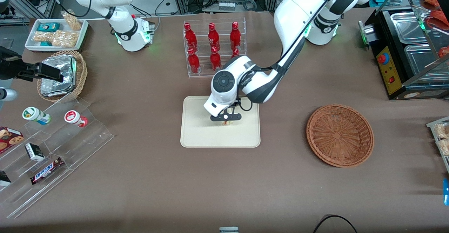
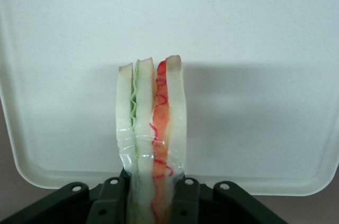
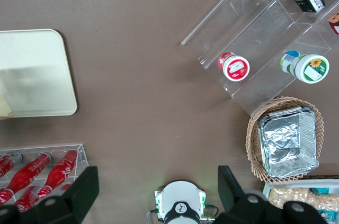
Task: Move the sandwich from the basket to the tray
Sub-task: 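Lift the sandwich and carry it over the cream tray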
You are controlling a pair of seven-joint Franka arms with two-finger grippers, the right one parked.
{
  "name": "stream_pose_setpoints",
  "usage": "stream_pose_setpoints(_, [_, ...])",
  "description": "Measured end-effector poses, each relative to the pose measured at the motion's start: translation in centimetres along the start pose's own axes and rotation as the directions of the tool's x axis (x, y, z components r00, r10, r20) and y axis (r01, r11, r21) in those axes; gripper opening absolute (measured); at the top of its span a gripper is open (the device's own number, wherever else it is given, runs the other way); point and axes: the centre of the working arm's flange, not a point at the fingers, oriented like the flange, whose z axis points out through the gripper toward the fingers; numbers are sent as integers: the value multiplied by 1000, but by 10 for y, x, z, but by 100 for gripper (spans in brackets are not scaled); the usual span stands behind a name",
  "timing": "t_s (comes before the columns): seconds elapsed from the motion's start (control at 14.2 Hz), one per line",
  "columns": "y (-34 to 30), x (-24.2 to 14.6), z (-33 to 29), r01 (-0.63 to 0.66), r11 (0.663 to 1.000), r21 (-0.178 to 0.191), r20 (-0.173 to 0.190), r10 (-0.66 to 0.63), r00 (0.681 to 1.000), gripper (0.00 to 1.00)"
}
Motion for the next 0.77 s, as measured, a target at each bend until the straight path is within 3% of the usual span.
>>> stream_pose_setpoints(0.14, [1,4,1,6,1000,-9,-7,-6,1000,49])
stream_pose_setpoints(0.28, [2,6,-1,18,1000,-17,-14,-18,1000,54])
stream_pose_setpoints(0.63, [0,14,-10,37,999,-28,-32,-38,999,99])
stream_pose_setpoints(0.77, [-10,26,-23,58,998,-26,-55,-60,997,100])
